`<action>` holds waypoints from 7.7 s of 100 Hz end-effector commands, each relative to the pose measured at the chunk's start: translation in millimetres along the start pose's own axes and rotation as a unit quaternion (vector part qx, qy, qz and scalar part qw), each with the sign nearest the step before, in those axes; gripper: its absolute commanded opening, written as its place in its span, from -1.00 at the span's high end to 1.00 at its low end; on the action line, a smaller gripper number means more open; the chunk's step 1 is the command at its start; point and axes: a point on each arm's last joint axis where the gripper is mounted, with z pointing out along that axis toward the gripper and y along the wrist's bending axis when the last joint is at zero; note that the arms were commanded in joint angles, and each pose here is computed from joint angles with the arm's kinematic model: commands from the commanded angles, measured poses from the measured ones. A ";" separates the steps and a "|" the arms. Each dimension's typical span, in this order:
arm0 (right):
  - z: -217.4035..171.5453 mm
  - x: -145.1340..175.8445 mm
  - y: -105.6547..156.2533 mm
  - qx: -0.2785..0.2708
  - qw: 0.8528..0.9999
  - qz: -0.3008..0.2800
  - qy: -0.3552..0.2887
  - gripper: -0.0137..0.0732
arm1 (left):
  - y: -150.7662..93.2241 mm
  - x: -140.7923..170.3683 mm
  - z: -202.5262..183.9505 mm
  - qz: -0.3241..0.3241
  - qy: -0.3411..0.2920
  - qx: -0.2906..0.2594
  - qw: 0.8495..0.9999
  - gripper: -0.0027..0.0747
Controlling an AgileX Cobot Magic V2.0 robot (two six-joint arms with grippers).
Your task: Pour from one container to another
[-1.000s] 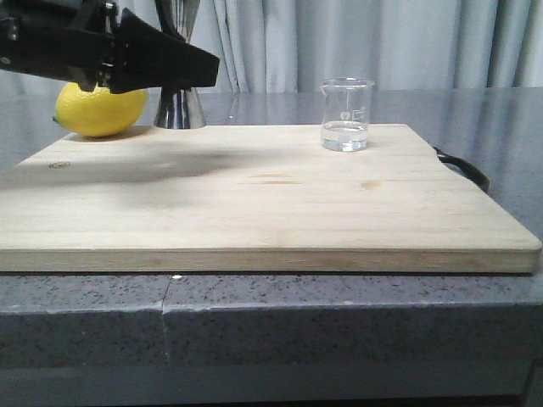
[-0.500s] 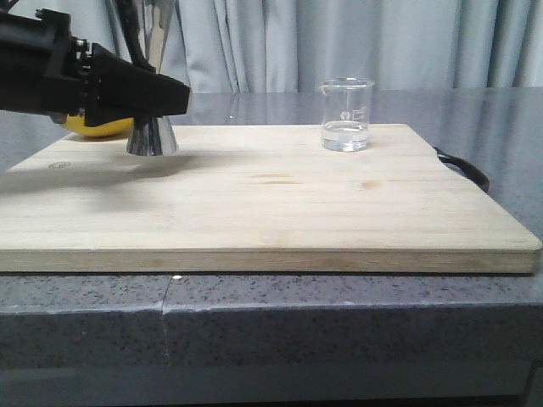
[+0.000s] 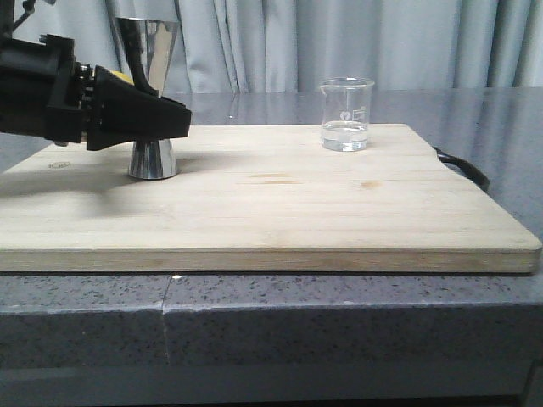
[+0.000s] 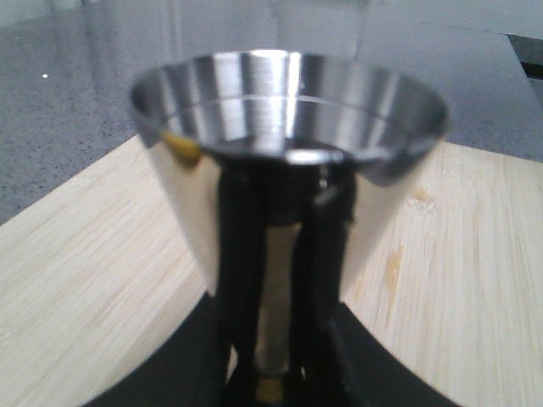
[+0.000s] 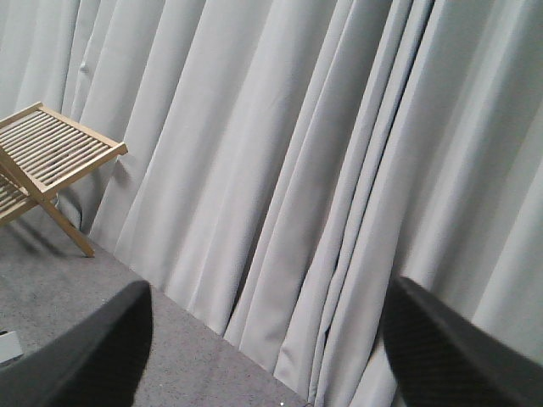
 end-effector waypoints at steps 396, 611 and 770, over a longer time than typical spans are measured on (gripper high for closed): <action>-204.1 63.6 54.8 0.338 0.937 0.013 0.093 0.81 | -195.0 7.8 -173.1 -0.053 -0.156 -0.520 0.838 0.98; -199.9 88.9 67.4 0.293 0.951 0.014 0.102 0.82 | -201.4 55.8 -182.7 -0.044 -0.121 -0.571 0.811 0.98; -202.4 159.8 90.6 0.294 0.936 0.153 0.113 0.82 | -201.4 55.8 -182.7 -0.044 -0.121 -0.571 0.811 0.98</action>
